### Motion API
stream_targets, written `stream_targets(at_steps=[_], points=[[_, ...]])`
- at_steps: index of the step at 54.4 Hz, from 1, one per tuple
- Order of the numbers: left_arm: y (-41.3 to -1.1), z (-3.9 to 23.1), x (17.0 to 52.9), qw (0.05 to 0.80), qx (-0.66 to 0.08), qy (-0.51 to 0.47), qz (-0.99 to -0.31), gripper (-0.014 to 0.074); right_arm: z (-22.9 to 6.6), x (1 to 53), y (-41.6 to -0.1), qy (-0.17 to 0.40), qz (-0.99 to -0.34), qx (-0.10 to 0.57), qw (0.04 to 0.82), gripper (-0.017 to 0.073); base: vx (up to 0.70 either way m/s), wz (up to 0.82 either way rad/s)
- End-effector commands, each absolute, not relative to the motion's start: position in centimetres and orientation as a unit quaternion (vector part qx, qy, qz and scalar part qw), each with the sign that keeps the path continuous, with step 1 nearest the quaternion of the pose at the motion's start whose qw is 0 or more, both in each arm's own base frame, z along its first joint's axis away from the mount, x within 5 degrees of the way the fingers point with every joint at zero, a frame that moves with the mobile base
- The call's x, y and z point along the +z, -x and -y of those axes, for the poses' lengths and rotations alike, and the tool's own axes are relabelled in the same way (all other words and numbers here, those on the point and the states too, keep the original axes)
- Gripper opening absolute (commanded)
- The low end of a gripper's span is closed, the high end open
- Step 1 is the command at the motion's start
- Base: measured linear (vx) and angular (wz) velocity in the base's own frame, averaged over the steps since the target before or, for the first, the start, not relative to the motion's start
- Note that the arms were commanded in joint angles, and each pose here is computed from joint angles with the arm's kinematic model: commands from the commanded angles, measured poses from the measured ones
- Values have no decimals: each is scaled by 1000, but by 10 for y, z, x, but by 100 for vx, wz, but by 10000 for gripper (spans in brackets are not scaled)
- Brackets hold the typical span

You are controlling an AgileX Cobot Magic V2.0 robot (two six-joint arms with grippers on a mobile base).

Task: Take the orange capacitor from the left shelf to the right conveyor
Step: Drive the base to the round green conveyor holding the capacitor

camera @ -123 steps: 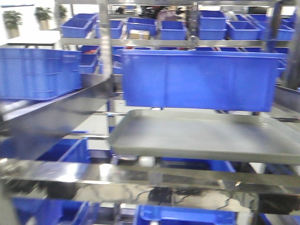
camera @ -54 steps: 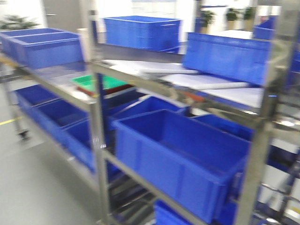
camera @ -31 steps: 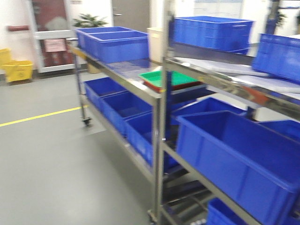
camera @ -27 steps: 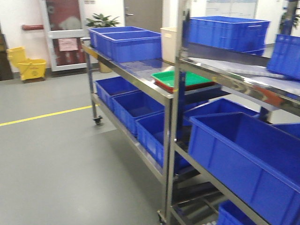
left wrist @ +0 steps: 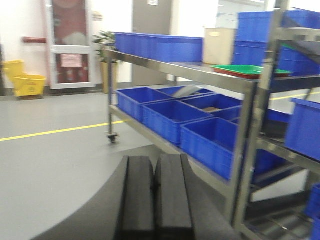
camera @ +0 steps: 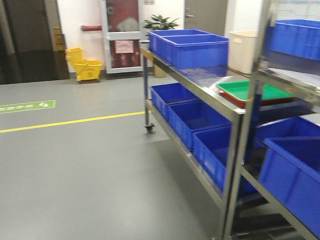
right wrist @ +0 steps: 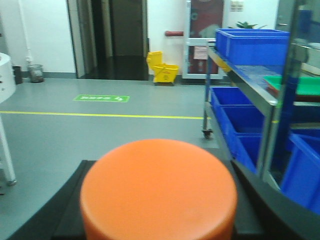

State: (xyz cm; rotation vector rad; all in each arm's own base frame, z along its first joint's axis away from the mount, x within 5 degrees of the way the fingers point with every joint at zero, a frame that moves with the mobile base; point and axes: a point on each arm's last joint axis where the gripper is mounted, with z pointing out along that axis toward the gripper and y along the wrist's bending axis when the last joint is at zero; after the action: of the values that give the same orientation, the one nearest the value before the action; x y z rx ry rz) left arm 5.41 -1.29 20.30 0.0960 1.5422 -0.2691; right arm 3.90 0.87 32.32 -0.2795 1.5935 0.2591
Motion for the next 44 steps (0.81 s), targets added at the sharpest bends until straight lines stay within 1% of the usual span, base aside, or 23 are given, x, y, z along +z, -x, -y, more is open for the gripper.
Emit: stream_targets(at_steps=[1, 20, 44], points=[[-51, 12, 221, 745, -133, -38, -652, -6, -9, 338, -39, 126, -676, 116, 717, -8, 15, 44], [-51, 12, 221, 745, -133, -38, -652, -6, -9, 338, -39, 126, -676, 116, 717, -8, 16, 51], [-51, 12, 221, 745, -133, -38, -652, -6, -9, 338, -39, 126, -676, 116, 717, -8, 20, 71]])
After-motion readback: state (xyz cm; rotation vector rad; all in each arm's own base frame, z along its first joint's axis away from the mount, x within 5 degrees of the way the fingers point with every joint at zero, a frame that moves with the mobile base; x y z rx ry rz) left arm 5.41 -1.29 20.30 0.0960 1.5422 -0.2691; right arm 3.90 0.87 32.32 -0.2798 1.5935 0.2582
